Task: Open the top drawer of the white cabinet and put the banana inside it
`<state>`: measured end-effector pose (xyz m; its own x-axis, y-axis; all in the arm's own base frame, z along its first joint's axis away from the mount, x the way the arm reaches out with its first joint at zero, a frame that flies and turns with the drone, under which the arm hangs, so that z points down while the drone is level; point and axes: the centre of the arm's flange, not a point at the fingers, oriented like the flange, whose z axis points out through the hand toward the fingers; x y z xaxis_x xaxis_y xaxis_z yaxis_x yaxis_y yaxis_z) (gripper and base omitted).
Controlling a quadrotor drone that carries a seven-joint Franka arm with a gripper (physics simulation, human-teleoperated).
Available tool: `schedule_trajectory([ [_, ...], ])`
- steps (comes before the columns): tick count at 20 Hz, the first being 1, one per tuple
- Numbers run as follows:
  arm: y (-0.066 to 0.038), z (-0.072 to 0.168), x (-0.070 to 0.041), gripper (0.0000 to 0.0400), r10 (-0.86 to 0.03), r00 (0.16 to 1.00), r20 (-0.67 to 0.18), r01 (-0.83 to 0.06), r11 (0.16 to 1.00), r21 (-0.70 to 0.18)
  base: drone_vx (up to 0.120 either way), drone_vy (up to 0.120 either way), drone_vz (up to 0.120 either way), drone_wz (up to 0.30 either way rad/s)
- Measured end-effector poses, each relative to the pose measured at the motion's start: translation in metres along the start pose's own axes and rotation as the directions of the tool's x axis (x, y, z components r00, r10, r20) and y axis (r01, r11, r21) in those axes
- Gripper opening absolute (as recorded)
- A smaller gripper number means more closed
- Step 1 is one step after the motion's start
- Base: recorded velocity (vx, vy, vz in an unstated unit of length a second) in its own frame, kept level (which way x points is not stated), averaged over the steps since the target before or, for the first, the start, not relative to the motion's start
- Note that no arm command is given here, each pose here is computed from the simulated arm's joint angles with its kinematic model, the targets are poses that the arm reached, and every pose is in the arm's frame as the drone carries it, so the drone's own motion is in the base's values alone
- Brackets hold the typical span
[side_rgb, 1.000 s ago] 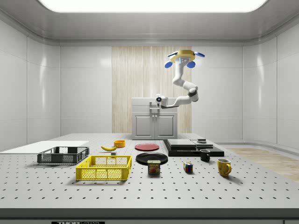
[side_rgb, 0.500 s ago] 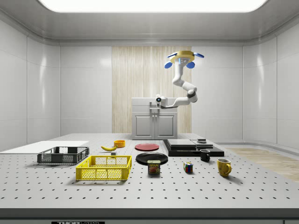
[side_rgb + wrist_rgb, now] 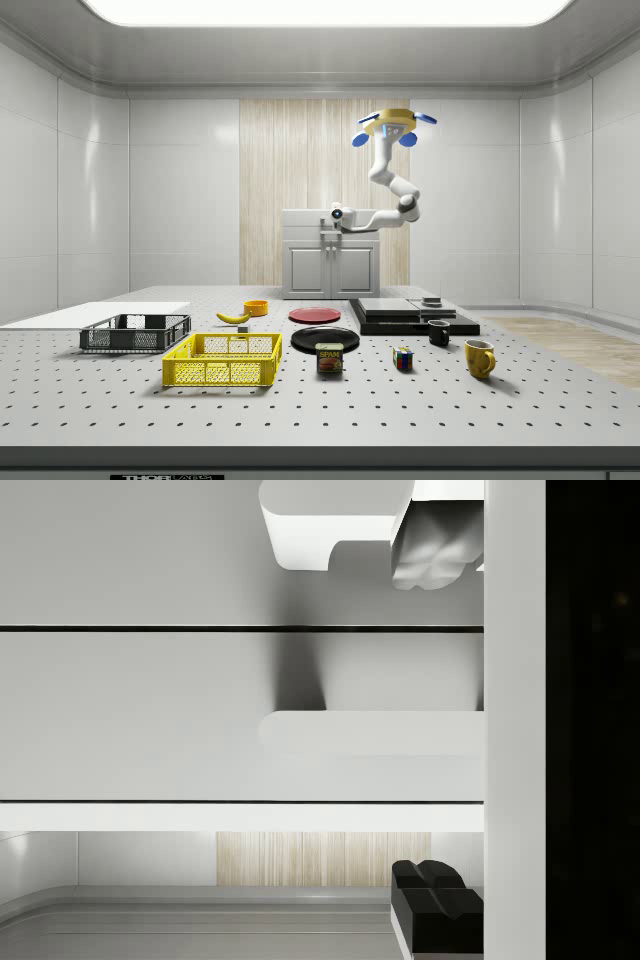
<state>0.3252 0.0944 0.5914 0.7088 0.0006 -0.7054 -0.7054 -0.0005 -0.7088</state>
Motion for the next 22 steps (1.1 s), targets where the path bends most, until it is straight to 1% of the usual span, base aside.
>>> schedule_trajectory([
  [11,-0.003,0.043,0.003,0.0400,0.000,1.000,0.000,0.000,1.000,0.000,0.000,0.000,0.000,0.000],
  [17,-0.004,0.057,0.003,0.0400,0.000,1.000,0.001,0.000,1.000,0.000,0.000,0.000,0.000,0.000],
  [22,-0.004,0.063,0.004,0.0400,0.000,1.000,0.001,0.000,1.000,0.000,0.000,0.000,0.000,0.000],
])
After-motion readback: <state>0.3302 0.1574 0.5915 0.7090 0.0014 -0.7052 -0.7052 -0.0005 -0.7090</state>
